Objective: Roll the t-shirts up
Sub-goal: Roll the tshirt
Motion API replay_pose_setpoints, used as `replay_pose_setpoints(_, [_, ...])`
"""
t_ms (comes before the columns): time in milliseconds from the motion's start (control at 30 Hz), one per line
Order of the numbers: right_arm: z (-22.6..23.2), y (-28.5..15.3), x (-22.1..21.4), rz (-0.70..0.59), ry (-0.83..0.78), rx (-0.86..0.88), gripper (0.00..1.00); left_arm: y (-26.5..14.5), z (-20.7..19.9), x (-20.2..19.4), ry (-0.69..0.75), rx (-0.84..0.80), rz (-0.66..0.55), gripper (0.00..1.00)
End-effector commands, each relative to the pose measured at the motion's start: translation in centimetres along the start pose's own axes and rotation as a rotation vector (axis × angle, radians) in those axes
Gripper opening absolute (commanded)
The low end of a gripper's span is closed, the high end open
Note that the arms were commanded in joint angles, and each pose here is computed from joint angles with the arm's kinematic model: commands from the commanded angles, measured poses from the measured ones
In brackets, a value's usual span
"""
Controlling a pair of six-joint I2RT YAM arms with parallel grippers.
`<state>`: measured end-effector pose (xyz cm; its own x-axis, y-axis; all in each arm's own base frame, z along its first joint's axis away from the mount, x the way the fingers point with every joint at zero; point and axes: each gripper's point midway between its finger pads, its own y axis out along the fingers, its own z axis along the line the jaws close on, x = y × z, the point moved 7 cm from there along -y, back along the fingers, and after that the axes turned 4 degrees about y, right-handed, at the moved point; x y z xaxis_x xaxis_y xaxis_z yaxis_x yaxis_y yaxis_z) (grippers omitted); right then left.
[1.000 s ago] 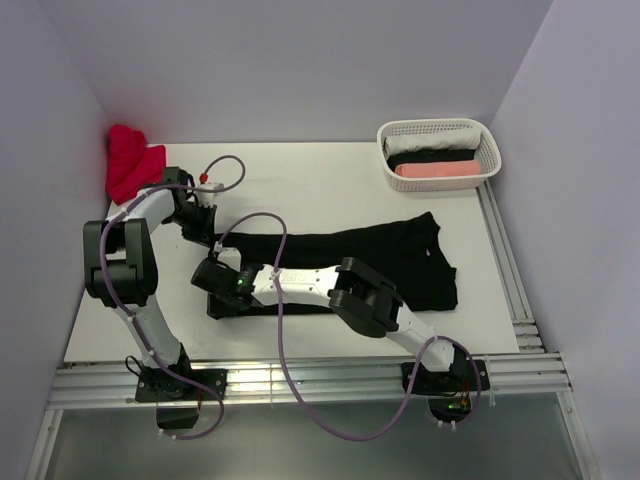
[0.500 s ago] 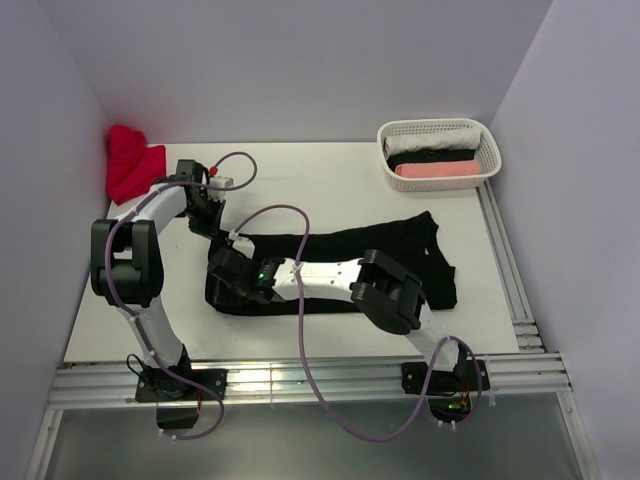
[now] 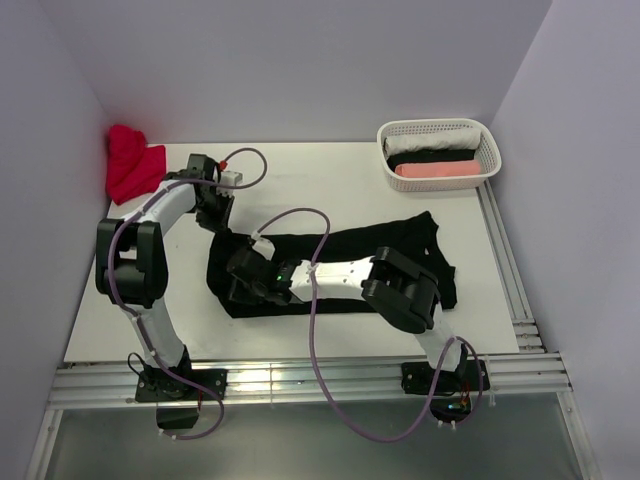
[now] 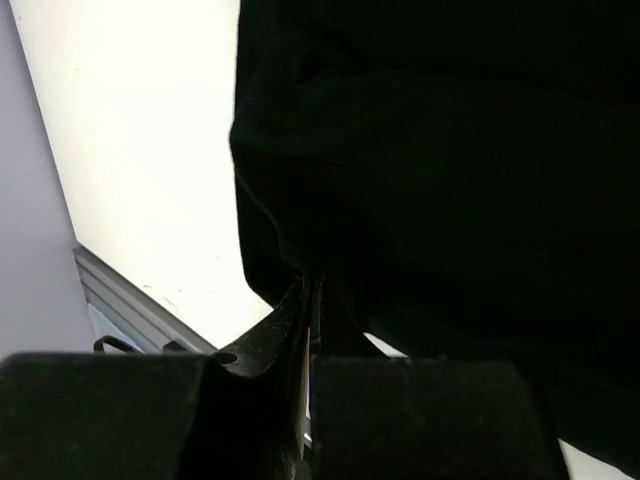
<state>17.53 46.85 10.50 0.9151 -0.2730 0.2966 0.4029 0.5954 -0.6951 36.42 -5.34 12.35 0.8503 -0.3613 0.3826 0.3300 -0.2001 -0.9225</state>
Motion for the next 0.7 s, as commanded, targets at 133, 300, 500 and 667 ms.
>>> replay_pose_setpoints(133, [1.6, -1.7, 0.9, -0.037, 0.044, 0.085, 0.0, -1.6, 0.2, 1.8, 0.015, -0.003, -0.06, 0.46])
replay_pose_setpoints(300, [1.0, -1.6, 0.8, -0.043, 0.054, 0.075, 0.0, -3.3, 0.4, 2.6, 0.023, -0.04, -0.092, 0.55])
replay_pose_setpoints(500, [0.6, -1.6, 0.8, -0.051, 0.054, 0.064, 0.0, -5.2, 2.0, 2.3, -0.013, -0.112, -0.113, 0.6])
replay_pose_setpoints(667, [0.3, -1.5, 0.6, -0.051, 0.067, 0.065, 0.0, -4.2, 4.1, -0.3, -0.082, -0.226, -0.065, 0.64])
